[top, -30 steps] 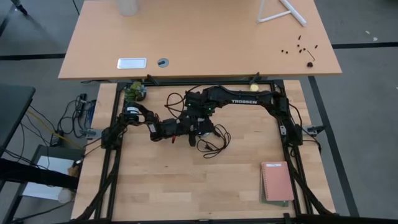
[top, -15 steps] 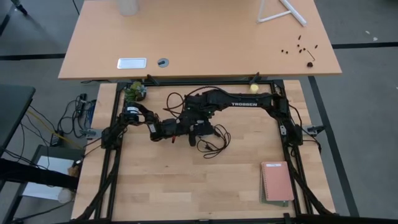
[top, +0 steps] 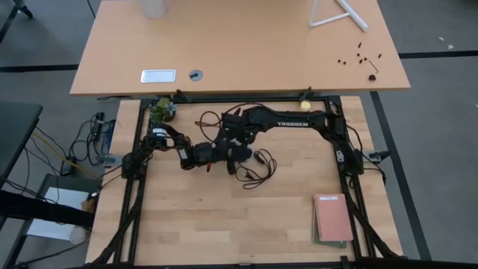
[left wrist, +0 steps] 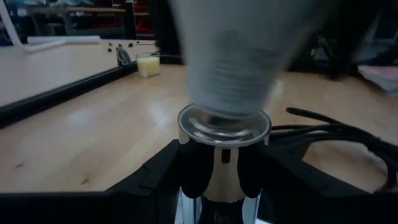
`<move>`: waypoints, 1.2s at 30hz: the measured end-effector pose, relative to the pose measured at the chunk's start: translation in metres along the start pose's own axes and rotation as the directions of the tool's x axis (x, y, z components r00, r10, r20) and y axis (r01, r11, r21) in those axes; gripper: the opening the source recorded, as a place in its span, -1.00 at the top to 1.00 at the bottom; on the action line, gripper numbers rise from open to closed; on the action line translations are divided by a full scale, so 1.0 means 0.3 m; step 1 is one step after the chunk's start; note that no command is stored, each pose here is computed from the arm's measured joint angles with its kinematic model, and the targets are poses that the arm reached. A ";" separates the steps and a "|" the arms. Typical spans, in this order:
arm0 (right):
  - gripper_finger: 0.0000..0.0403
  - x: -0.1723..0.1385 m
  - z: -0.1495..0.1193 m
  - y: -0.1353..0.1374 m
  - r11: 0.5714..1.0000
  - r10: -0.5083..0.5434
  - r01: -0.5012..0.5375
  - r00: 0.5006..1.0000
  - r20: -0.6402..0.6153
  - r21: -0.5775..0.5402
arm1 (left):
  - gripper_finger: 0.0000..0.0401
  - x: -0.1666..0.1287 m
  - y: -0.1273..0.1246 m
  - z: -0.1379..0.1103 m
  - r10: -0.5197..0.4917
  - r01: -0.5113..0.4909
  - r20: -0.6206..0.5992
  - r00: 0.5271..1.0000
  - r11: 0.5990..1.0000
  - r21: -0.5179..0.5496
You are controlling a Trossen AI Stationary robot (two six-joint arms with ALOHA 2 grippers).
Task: Screw lightbulb
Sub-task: Insert the lightbulb into the lamp
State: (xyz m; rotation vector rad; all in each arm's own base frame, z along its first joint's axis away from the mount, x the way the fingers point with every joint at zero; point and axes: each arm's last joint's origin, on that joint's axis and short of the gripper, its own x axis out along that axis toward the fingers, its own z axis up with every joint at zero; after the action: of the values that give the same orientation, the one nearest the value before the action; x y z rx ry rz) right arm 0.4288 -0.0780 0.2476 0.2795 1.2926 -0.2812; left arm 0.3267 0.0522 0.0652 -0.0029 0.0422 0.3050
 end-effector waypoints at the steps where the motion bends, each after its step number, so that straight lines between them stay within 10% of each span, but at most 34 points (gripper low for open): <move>1: -0.42 0.000 0.002 -0.008 0.999 0.018 -0.018 1.000 -0.003 0.036 | 0.05 -0.001 -0.005 0.000 -0.004 0.004 0.001 1.000 1.000 0.023; 36: -0.33 0.061 -0.017 0.049 0.927 -0.078 0.052 0.996 0.053 0.372 | 0.05 -0.003 -0.024 0.003 0.021 -0.021 0.010 1.000 1.000 0.019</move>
State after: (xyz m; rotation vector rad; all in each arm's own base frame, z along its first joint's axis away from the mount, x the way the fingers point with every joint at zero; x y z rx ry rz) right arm 0.4340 -0.0633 0.2294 0.5443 1.1778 -0.5899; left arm 0.3280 0.0449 0.0662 0.0179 0.0354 0.3255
